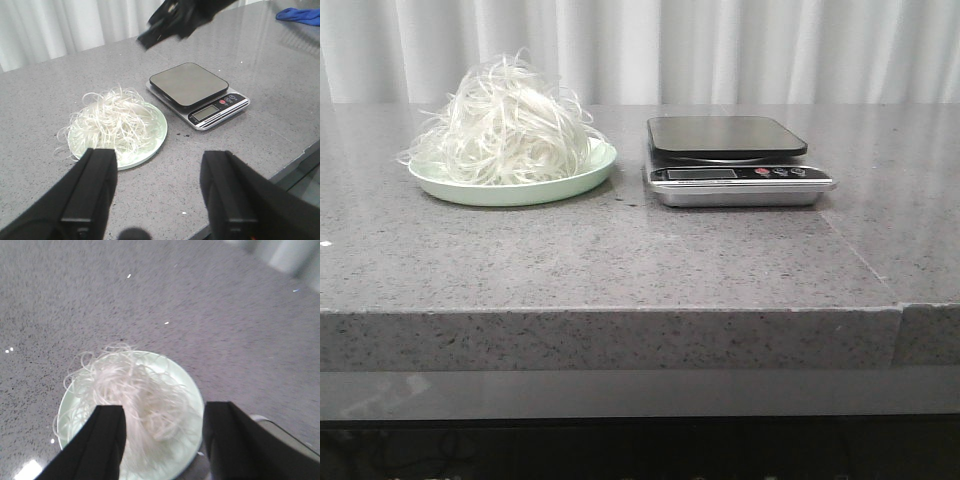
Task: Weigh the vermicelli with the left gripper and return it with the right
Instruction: 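Release the vermicelli onto the green plate with the right gripper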
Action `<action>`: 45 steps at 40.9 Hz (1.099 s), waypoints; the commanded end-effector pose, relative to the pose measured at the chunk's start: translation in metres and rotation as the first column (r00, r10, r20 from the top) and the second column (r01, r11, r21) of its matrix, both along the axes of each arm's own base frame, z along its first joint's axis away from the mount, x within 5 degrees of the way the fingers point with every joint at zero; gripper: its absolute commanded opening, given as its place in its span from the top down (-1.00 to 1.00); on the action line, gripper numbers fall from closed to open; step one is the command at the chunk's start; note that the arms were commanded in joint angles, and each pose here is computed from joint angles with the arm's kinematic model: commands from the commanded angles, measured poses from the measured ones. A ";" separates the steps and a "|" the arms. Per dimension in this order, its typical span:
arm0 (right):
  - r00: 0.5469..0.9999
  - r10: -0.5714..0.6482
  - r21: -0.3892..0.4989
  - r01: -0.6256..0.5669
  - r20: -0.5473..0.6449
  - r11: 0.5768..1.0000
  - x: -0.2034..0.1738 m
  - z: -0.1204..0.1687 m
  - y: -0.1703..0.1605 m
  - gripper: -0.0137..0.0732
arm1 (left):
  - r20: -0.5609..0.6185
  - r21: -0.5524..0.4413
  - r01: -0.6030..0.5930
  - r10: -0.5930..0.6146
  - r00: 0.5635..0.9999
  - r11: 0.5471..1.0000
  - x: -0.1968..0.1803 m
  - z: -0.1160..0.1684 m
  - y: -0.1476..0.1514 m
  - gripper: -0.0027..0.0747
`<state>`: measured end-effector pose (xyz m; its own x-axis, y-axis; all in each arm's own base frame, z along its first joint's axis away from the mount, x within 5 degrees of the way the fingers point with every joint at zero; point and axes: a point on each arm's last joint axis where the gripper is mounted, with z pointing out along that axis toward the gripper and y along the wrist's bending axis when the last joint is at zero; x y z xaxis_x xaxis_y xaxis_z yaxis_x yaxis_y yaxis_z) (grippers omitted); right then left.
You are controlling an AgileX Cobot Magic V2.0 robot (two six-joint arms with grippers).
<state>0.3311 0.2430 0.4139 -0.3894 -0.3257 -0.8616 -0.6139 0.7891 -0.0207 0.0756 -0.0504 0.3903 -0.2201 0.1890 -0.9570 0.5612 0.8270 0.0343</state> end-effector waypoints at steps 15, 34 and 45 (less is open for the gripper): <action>0.983 -0.129 0.064 0.122 0.127 0.990 -0.097 0.041 -0.112 -0.38 | 0.075 -0.064 0.002 0.002 0.997 0.998 0.000 0.014 0.000 -0.20; 0.973 -0.178 0.080 0.168 0.148 0.983 -0.194 0.004 -0.175 -0.38 | 0.075 -0.064 0.002 0.002 0.997 0.998 0.000 0.014 0.000 -0.20; 0.979 -0.171 0.079 0.162 0.112 0.984 -0.241 -0.016 -0.196 -0.38 | 0.075 -0.064 0.002 0.002 0.997 0.998 0.000 0.014 0.000 -0.20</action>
<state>0.0992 0.0511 0.3912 -0.3741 -0.2393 -0.8960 -0.4758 0.8788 -0.0360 0.0756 -0.0504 0.3903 -0.2201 0.1890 -0.9570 0.5612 0.8270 0.0343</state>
